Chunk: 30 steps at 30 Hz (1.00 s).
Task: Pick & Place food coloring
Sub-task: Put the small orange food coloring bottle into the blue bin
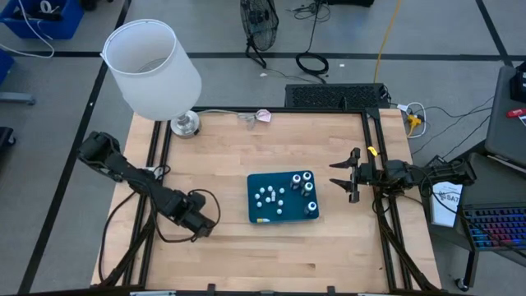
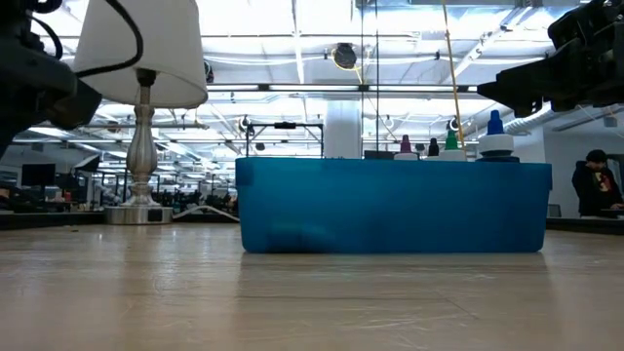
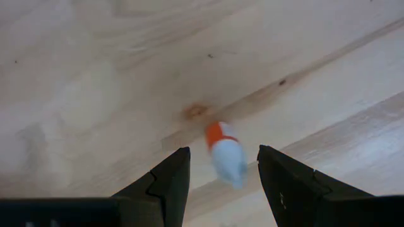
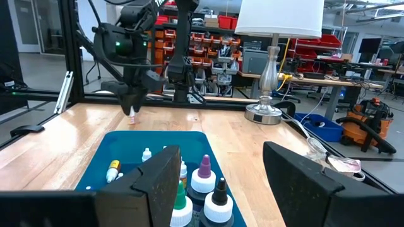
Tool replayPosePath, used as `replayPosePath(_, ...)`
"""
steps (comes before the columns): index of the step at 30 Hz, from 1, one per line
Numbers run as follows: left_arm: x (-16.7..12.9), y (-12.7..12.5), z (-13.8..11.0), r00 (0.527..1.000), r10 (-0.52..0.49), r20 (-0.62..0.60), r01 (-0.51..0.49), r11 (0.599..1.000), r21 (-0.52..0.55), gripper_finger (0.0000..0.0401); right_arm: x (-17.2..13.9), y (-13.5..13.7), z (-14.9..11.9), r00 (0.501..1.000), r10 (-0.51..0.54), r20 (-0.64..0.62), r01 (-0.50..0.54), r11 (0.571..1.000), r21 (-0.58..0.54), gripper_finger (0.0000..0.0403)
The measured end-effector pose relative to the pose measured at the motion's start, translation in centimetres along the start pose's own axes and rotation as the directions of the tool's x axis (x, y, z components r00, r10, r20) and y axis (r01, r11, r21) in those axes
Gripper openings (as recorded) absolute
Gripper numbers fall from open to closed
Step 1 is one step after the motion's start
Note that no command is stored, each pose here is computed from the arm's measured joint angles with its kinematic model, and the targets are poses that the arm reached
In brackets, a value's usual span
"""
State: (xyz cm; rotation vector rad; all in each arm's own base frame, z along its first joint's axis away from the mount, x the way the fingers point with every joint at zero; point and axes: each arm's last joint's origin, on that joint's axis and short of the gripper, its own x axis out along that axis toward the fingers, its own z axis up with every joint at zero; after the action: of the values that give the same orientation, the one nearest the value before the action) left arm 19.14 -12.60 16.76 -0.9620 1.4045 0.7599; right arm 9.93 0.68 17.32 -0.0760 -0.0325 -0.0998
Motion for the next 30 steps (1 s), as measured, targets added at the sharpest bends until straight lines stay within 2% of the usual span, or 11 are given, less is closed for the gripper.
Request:
replayPosePath(13,0.59,0.56,0.04,1.0,0.021,0.023,-0.02,1.0,-0.016,0.0186,0.0,0.0,0.0,1.0,0.0,0.0,0.0,1.0,0.0,0.0212)
replayPosePath(21,0.62,0.02,-0.45,0.997,-0.046,0.063,0.046,0.999,0.006,0.0186,0.0,0.0,0.0,1.0,0.0,0.0,0.0,1.0,0.0,0.0212)
replayPosePath(30,0.71,0.02,-0.52,0.998,-0.041,0.057,0.041,0.999,0.007,0.0186,0.0,0.0,0.0,1.0,0.0,0.0,0.0,1.0,0.0,0.0212)
